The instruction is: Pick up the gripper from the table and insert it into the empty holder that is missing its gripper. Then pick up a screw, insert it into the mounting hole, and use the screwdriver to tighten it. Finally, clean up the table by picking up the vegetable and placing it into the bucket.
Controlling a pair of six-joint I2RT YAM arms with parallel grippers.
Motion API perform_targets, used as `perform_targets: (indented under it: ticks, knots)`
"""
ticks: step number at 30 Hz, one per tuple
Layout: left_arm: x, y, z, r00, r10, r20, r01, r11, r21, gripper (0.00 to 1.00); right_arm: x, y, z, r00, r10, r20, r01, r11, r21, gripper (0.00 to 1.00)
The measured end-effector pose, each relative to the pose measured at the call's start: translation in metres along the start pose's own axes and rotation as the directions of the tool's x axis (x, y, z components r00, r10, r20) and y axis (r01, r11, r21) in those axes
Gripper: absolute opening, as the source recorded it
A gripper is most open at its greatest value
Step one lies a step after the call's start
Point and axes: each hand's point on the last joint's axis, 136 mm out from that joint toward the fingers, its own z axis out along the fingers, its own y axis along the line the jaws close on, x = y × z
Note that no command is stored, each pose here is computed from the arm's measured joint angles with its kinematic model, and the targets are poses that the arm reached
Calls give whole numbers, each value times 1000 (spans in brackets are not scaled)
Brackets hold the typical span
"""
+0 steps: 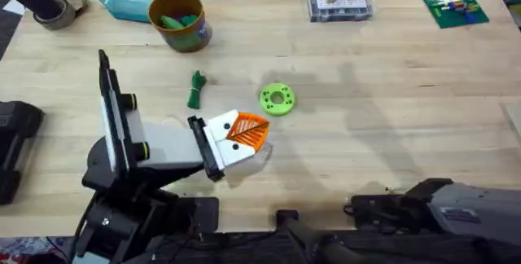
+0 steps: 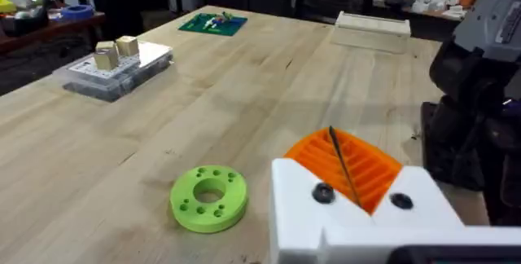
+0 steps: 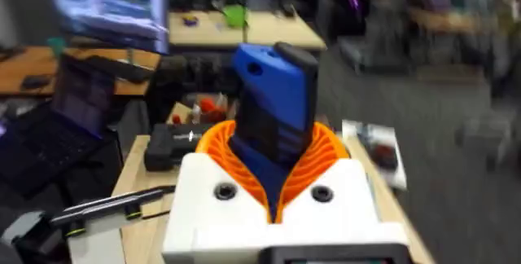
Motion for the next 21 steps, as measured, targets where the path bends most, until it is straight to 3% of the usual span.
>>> perform_targets:
  ticks: [3, 4, 6, 21]
  knots:
    - [0, 0, 0, 1000, 0, 0, 0, 1000, 0, 5, -10, 18, -4, 996, -64, 61, 69, 995, -76, 25]
    - [0, 0, 0, 1000, 0, 0, 0, 1000, 0, 5, 0, 32, -4, 995, -63, 81, 76, 983, -169, 25]
    - [0, 0, 0, 1000, 0, 0, 0, 1000, 0, 5, 9, 35, -4, 996, -43, 76, 58, 978, -198, 25]
    - [0, 0, 0, 1000, 0, 0, 0, 1000, 0, 5, 25, 50, -3, 999, 14, 51, 2, 956, -294, 25]
